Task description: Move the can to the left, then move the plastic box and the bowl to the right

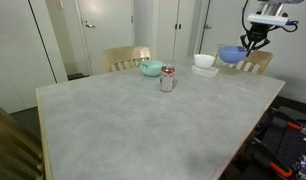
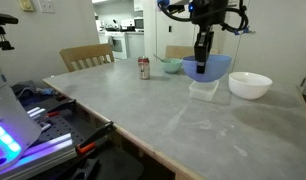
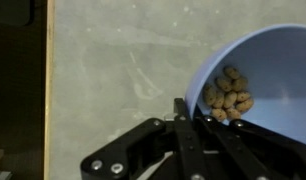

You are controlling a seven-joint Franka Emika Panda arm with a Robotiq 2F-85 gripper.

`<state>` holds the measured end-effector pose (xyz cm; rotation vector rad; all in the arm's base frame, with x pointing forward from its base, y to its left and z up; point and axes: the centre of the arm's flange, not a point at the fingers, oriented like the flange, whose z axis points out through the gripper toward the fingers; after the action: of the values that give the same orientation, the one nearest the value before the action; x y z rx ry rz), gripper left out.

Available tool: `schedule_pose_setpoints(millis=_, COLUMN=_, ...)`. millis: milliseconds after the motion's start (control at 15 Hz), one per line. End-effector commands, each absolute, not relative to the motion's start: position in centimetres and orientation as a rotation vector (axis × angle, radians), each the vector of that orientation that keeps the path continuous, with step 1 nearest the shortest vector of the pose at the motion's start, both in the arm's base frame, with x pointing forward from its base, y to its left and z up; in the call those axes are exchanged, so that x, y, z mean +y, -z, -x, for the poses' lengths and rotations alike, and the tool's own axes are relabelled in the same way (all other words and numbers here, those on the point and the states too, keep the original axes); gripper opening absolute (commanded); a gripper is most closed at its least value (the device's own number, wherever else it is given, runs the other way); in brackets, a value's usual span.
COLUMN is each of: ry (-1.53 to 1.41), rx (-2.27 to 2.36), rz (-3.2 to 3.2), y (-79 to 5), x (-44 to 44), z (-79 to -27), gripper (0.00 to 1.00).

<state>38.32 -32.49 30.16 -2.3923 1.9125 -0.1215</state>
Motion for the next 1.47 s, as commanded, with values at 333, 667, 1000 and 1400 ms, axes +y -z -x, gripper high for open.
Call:
schedule_pose_setpoints(millis=333, ry=0.173, rx=2.113, rz=2.162, y=-24.7, x=-36.8, z=-32.9, gripper=0.01)
schedule_pose_setpoints(millis=667, ry=0.168, rx=2.22, rz=2.008, y=-20.8, x=-38.1, z=-30.1, gripper=0.01)
schedule_pose_setpoints(millis=1000, ry=0.12, rx=2.262, rz=1.935, y=-18.0, x=-38.0, z=-29.1, gripper=0.01)
schedule_pose_setpoints(millis=1400, ry=0.114, rx=2.265, rz=1.911, y=-17.3, x=-37.8, z=-29.7, gripper=0.01)
